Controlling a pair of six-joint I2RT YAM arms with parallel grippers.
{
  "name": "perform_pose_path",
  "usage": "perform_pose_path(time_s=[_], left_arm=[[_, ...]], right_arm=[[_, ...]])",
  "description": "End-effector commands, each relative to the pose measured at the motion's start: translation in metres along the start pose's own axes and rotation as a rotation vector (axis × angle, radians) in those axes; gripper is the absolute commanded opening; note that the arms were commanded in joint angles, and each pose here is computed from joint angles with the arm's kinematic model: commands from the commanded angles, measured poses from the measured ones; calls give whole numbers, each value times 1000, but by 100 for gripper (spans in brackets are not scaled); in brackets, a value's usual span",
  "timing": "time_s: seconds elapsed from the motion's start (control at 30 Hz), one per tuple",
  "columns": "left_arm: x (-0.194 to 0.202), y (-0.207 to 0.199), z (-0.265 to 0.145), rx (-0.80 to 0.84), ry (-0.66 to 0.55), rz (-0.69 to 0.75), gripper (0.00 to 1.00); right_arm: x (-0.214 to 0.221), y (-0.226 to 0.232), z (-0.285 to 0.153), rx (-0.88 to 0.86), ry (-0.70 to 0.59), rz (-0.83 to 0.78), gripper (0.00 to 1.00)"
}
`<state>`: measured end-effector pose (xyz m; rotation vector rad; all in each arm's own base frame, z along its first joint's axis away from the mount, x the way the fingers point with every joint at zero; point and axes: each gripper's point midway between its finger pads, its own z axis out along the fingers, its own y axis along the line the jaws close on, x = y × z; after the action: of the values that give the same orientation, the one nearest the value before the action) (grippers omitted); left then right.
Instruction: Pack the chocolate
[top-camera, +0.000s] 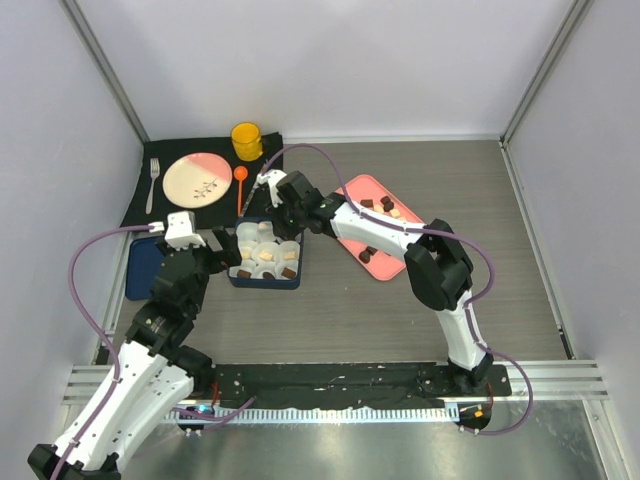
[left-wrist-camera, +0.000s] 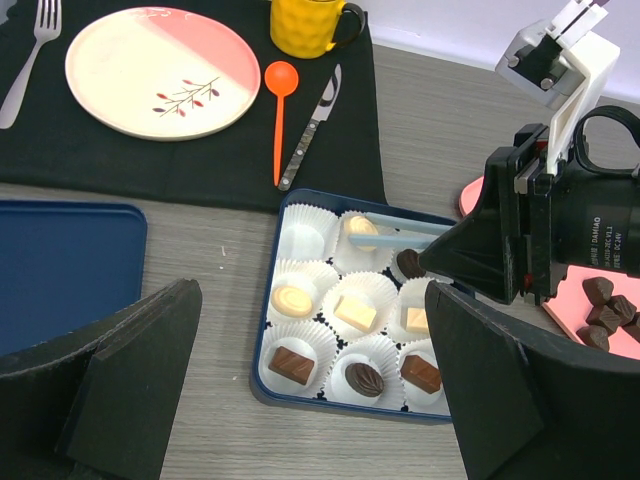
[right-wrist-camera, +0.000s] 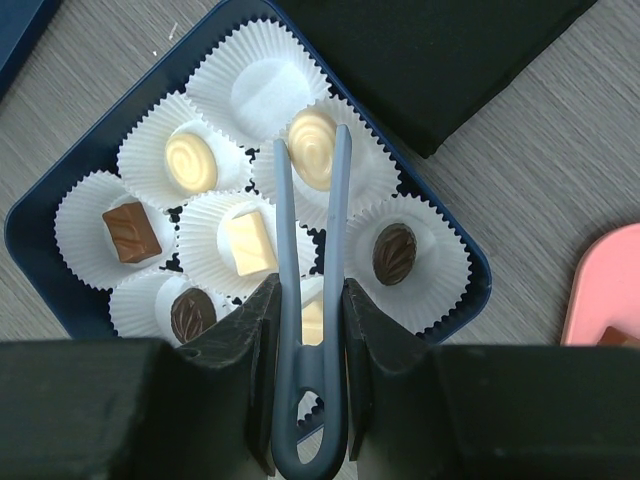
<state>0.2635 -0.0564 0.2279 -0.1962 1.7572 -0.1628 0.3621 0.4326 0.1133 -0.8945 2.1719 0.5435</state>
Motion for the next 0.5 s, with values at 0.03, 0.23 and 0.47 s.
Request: perform_pose_path(time_s=[0.03, 0.23, 0.47], left_arm=[[-27, -6, -2, 18, -68, -29, 100], [-27, -6, -2, 18, -70, -27, 100], [-28, -6, -3, 21, -72, -27, 100]], right_arm=[[-26, 2, -7, 3, -81, 5, 19], [-20, 3, -5, -4, -60, 6, 23], [-11, 2, -2, -1, -33, 0, 28]])
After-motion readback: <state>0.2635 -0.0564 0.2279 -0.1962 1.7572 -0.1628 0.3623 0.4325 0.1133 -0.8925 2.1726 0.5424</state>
